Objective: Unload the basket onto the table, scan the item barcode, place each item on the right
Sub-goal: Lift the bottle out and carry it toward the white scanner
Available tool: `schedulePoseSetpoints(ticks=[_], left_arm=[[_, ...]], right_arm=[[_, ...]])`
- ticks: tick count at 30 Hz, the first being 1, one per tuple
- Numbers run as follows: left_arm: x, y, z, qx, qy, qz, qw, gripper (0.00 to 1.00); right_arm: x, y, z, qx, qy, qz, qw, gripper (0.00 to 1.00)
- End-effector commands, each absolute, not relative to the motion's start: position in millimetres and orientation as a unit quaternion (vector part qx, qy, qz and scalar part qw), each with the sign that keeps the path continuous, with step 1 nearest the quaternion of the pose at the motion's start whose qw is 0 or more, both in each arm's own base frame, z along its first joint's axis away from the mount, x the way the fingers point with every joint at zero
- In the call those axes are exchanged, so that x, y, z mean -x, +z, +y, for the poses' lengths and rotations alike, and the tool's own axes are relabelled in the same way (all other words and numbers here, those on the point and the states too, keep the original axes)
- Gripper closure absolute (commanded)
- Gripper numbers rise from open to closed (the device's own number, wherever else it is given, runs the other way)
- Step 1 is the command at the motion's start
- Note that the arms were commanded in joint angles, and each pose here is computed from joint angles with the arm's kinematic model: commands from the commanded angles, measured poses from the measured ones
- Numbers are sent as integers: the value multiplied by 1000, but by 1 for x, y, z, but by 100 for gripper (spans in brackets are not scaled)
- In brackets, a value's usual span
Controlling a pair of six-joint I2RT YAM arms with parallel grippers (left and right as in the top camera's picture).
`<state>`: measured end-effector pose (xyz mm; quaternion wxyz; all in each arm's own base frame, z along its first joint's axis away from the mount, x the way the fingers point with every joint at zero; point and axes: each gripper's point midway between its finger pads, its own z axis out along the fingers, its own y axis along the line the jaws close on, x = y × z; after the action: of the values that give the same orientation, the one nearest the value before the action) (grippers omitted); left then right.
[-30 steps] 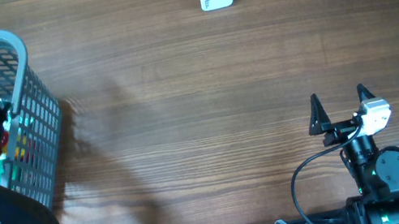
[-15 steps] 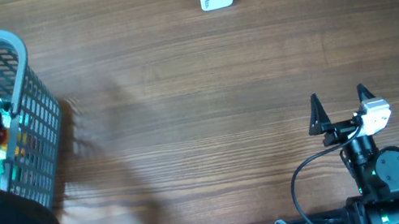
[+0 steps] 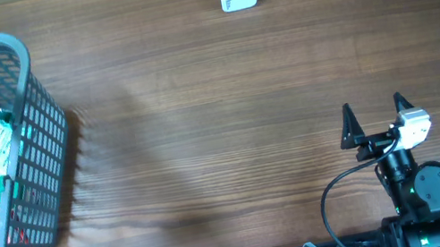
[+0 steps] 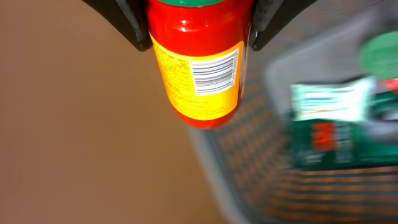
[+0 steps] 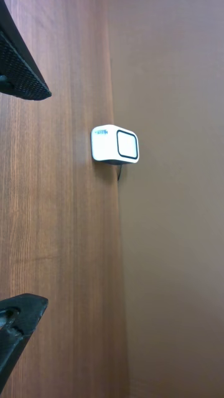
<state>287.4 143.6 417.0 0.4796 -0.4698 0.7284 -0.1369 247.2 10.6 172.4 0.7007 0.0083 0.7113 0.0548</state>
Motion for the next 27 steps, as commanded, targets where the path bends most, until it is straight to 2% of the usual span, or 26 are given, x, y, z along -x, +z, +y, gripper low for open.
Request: schedulePoseSetpoints(ticks=[1, 4, 11, 18, 27], left_arm=[[-283, 463, 81, 366, -265, 731, 512, 59], [-283, 472, 35, 298, -336, 747, 490, 61], [-294, 462, -40, 205, -396, 787, 426, 61], [-319, 393, -100, 177, -349, 865, 314, 62], [-344, 277, -172, 122, -196, 953, 197, 61]], right_arm=[[-247, 174, 7, -12, 45, 708, 704, 0], [-247, 174, 7, -12, 45, 708, 704, 0], [-247, 174, 7, -12, 45, 708, 704, 0], [-247, 174, 7, -12, 45, 708, 704, 0], [-247, 174, 7, -12, 45, 708, 704, 0]])
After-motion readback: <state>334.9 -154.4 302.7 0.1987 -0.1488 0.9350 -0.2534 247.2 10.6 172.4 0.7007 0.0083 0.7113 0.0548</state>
